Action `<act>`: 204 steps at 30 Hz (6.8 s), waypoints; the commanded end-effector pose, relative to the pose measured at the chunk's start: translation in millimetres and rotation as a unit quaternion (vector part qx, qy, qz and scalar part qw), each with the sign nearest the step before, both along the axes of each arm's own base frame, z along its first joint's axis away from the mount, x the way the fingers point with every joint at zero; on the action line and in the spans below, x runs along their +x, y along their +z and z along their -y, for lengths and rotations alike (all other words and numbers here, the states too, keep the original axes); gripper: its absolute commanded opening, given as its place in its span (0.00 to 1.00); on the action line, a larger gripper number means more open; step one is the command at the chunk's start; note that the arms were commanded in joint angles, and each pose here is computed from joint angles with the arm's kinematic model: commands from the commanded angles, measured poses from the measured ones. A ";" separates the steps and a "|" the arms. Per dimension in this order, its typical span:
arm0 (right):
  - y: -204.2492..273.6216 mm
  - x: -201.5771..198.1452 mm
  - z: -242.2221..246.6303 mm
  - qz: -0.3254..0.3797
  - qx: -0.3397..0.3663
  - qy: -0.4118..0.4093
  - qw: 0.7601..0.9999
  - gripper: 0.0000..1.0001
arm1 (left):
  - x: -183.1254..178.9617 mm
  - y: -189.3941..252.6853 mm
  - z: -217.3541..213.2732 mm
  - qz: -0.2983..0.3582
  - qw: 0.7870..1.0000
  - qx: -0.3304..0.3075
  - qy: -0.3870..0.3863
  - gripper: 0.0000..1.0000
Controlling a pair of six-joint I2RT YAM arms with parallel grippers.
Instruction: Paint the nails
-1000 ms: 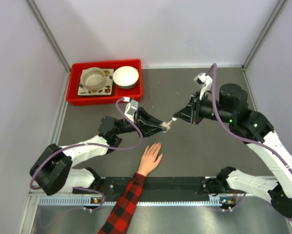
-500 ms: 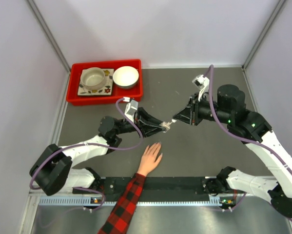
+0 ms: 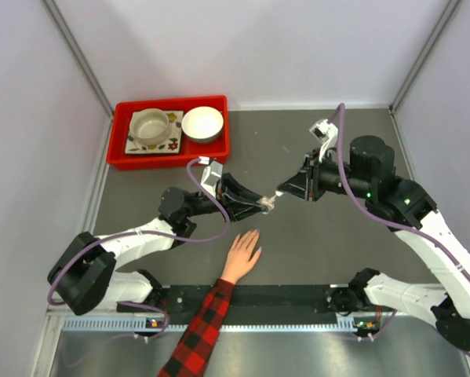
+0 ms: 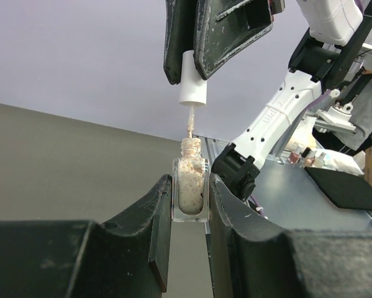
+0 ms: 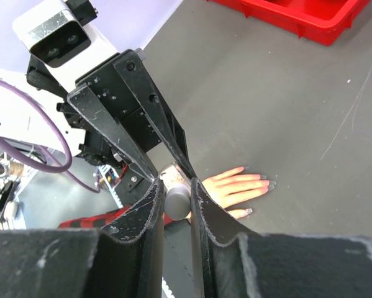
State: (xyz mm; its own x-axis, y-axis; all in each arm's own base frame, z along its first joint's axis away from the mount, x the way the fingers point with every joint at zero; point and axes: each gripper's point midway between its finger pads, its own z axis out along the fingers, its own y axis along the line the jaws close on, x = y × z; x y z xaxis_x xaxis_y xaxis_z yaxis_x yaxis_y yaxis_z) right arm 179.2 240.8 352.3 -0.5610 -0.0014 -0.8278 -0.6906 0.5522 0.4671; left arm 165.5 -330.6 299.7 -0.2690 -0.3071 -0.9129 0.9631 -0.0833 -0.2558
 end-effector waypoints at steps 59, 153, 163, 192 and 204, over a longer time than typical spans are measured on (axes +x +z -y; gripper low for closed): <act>-29.8 -9.9 -19.6 -0.044 0.038 0.046 0.997 0.00 | 3.0 47.2 -9.8 0.025 0.996 -0.079 0.043 0.00; -0.3 -31.2 -41.5 0.086 -0.043 0.317 0.944 0.54 | -31.5 45.5 -33.2 -0.095 0.984 -0.005 -0.149 0.00; -7.9 -25.8 -44.3 0.077 -0.049 0.313 0.945 0.45 | -37.2 51.6 -35.6 -0.089 0.983 -0.007 -0.159 0.00; -37.8 -1.7 -56.2 -0.073 -0.059 0.176 0.980 0.00 | 24.0 41.7 -30.6 0.016 0.989 0.087 0.116 0.00; -61.1 22.4 -89.2 -0.287 -0.036 -0.035 0.957 0.00 | 53.2 25.6 -35.4 0.109 0.936 0.114 0.315 0.00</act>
State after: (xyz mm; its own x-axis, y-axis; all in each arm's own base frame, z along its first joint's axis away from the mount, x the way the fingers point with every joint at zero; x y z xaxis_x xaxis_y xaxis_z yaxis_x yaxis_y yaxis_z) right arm 205.4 300.6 300.6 -0.8320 -0.1068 -0.5445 -0.4935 0.5911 0.6380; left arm 197.0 -299.3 283.3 -0.1161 -0.0451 -0.9922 0.8914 0.4358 -0.1241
